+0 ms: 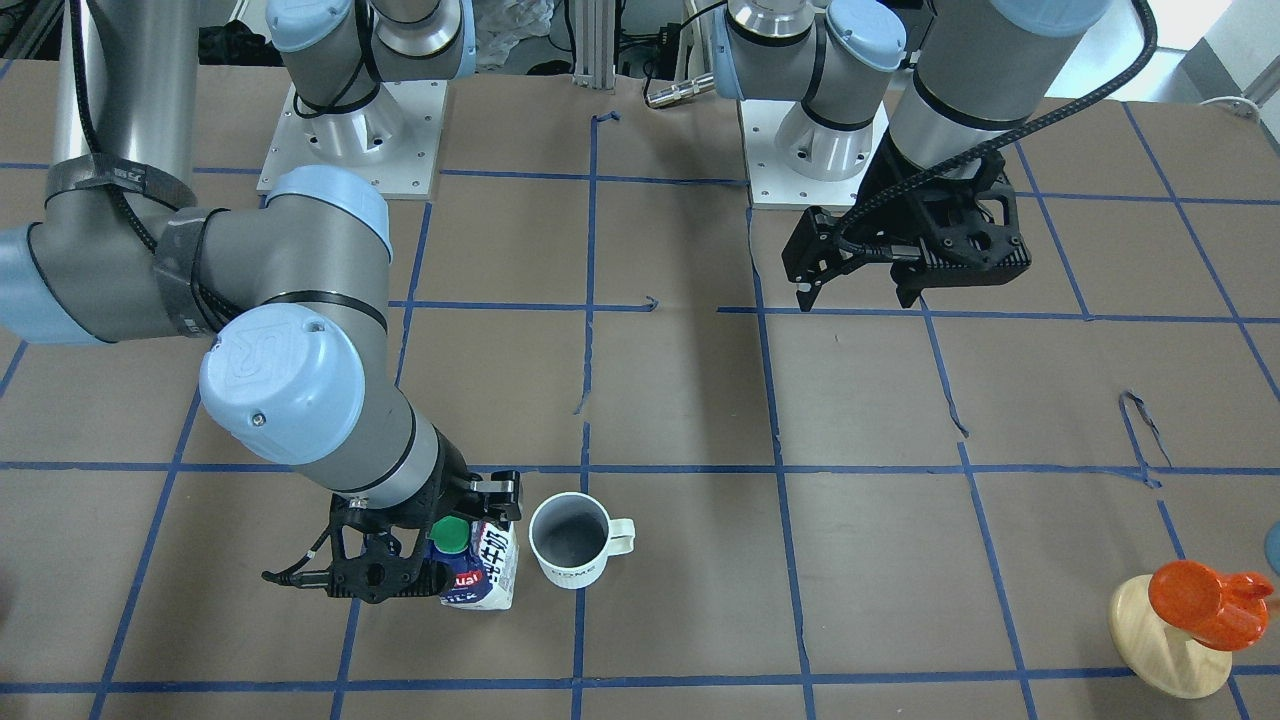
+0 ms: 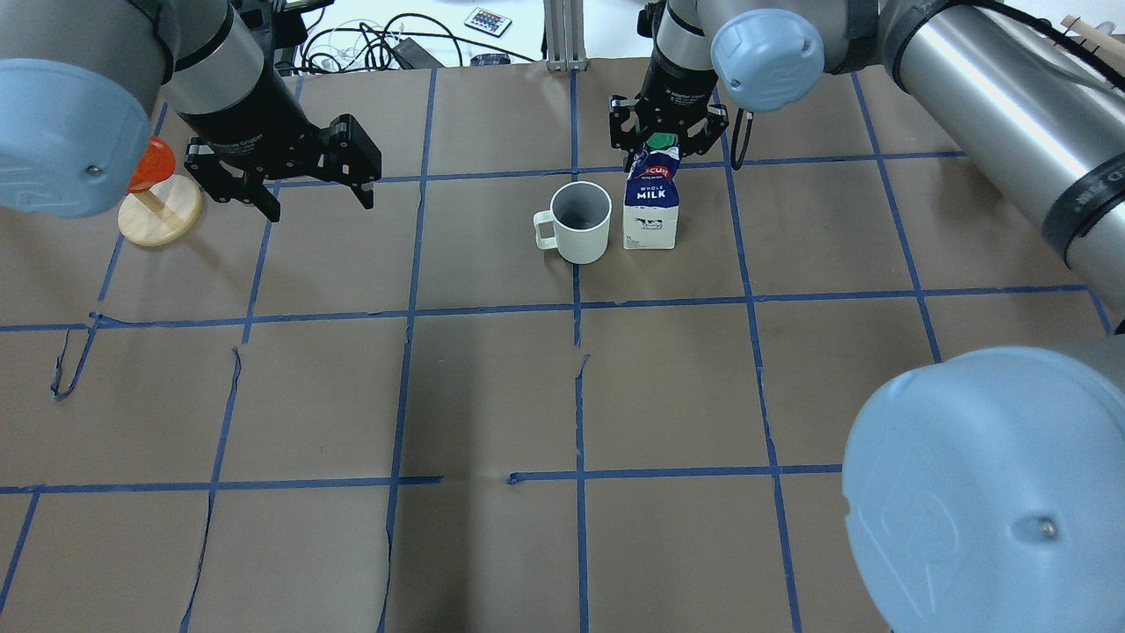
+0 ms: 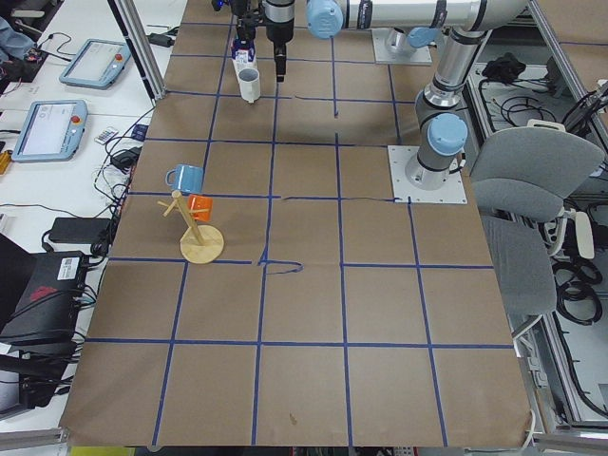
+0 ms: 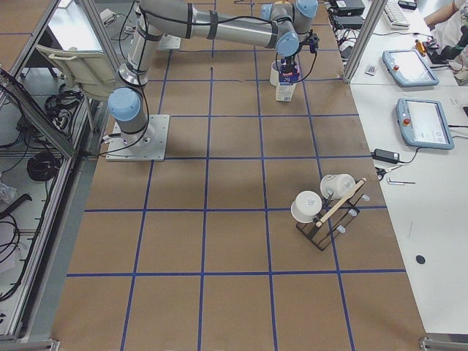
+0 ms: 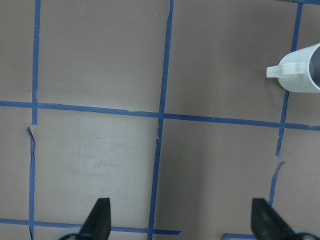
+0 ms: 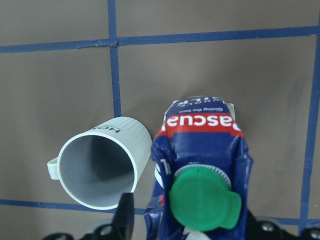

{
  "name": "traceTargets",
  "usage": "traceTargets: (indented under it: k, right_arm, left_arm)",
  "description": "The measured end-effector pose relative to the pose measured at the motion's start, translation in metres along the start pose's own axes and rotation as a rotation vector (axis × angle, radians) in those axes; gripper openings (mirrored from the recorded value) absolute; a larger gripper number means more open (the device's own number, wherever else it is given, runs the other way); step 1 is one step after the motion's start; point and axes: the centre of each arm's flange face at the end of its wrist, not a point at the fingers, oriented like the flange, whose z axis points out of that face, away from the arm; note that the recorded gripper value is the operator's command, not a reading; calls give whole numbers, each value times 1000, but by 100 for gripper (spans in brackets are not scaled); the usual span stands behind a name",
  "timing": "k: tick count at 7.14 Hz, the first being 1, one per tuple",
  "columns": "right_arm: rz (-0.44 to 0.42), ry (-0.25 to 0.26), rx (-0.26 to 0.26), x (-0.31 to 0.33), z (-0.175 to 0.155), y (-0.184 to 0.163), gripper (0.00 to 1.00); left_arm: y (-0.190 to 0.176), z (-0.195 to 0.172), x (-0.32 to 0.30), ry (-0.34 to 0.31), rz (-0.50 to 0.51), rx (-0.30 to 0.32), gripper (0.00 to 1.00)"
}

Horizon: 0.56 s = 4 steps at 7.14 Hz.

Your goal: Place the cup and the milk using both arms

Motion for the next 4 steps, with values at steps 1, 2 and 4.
traceTargets:
  k: [1,2,4]
  right_arm:
    - [-4,1,22,-2,-20,8,100]
    - [-4,3,35,-2,-42,18,100]
    - [-5,45,54,6,-84,40,100]
  left_arm:
    - [0,0,0,-1,0,0,100]
    - [0,0,0,-1,0,0,100]
    - [0,0,0,-1,0,-1,100]
